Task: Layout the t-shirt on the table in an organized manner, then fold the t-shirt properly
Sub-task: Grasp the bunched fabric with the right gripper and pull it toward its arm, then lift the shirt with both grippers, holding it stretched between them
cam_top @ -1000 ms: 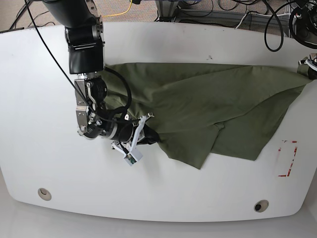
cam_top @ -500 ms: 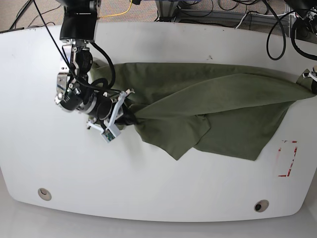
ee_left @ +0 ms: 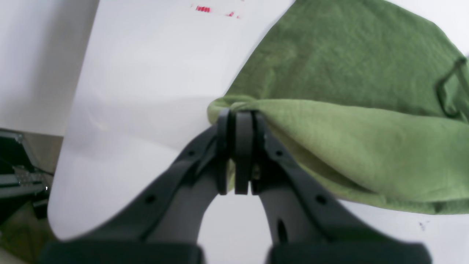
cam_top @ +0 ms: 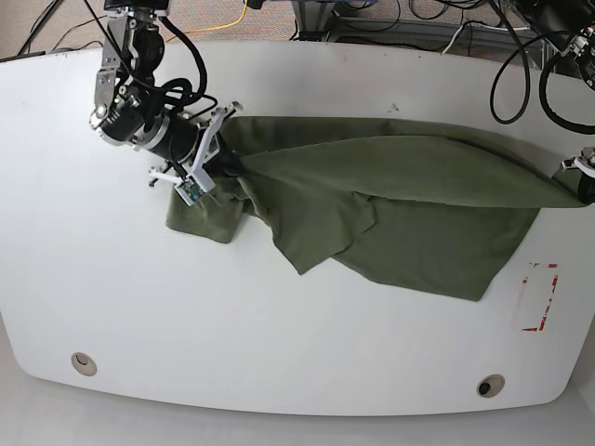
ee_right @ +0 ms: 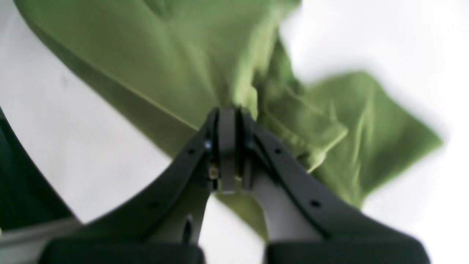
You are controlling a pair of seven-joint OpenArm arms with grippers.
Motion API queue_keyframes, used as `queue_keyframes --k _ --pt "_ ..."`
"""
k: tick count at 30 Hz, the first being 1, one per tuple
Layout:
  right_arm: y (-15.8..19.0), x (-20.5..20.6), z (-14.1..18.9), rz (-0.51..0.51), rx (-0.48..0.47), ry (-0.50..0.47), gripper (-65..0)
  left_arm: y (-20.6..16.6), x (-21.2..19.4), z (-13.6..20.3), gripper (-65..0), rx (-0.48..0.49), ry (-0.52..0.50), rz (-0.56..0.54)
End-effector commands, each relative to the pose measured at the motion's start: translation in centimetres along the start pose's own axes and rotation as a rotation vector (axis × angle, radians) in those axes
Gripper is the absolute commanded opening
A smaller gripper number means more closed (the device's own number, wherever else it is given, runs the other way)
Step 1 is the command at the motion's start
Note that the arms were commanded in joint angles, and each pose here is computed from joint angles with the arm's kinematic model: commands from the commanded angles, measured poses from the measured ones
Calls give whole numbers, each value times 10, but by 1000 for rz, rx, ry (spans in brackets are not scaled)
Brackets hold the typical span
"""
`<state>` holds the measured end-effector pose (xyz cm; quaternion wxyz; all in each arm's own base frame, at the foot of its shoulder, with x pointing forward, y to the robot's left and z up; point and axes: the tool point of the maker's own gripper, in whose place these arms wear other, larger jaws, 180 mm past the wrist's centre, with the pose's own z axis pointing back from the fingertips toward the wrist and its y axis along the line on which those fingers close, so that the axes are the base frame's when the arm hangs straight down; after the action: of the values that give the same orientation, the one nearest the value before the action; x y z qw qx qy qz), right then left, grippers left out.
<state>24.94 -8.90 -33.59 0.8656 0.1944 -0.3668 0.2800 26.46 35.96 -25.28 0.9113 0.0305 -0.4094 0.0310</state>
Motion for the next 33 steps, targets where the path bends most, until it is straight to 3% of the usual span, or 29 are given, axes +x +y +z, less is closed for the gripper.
queue_keyframes --k 1,21,23,33 --pt "5 7 4 3 12 -38 -650 -3 18 3 -650 -5 -52 -34" --pt "10 -15 -7 -65 39 4 -620 -11 19 -1 -650 -26 -46 -50" --pt "9 -18 -9 -74 41 11 -595 -11 19 -1 -650 -26 -46 -50" --pt "5 -23 -14 -95 45 25 -342 -11 17 -1 -650 -27 -42 -49"
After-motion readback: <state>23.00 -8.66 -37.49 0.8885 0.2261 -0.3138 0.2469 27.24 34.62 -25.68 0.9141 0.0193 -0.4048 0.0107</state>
